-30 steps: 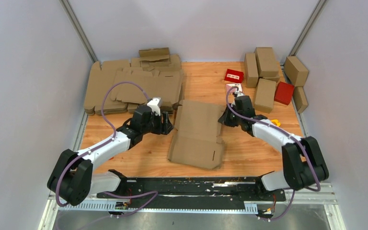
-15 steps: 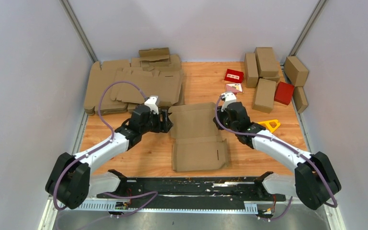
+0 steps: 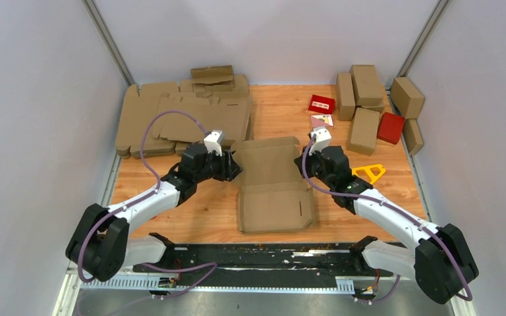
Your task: Fold the paper box
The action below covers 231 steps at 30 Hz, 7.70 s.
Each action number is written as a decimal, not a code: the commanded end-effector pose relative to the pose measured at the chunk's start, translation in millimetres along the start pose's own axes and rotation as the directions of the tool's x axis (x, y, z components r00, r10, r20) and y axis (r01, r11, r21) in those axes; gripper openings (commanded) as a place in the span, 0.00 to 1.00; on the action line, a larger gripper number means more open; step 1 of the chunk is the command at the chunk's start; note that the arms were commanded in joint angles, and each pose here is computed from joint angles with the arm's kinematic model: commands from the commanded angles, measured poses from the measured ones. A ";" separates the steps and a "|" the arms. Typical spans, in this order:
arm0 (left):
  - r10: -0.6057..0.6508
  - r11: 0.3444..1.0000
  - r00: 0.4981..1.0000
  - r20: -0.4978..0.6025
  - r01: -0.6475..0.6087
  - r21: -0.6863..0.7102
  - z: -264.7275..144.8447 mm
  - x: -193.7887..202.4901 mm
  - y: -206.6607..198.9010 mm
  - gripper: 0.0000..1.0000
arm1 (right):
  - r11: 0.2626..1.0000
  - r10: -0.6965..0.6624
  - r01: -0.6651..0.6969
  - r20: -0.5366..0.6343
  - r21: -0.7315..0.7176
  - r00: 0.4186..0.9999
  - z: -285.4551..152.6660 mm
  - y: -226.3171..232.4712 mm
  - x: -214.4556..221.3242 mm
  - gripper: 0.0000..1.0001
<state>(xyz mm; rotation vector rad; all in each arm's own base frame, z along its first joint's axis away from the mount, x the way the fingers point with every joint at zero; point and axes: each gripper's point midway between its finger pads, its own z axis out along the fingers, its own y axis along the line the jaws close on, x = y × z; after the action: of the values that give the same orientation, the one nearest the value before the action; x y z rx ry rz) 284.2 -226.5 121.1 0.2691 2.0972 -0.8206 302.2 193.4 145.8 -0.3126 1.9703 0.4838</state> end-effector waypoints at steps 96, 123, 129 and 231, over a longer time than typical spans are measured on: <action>0.038 0.953 0.998 0.045 -0.050 0.299 27.4 4.5 -37.0 0.29 | 0.990 0.132 -0.094 -0.473 0.103 0.871 -29.5 -6.4 123.7 0.75; 0.389 0.904 0.891 0.233 -0.418 0.093 -12.6 -5.4 -61.1 0.00 | 0.978 0.178 -0.111 -0.422 0.178 0.889 -27.5 -15.2 108.9 0.86; 0.425 0.884 0.866 0.264 -0.460 0.082 -19.7 -3.7 -66.1 0.00 | 0.973 0.179 -0.110 -0.359 0.204 0.916 -35.0 -25.9 90.1 0.91; 0.601 0.774 0.719 0.350 -0.632 -0.032 -13.9 -4.7 -101.2 0.00 | 0.694 0.622 -0.606 0.102 0.388 0.777 -95.5 -27.3 -43.6 0.86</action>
<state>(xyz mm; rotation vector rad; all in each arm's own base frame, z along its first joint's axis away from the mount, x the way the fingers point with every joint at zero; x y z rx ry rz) 226.8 -295.6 151.3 0.8482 1.5532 -0.4901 254.4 169.6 196.8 0.8467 2.2353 0.7302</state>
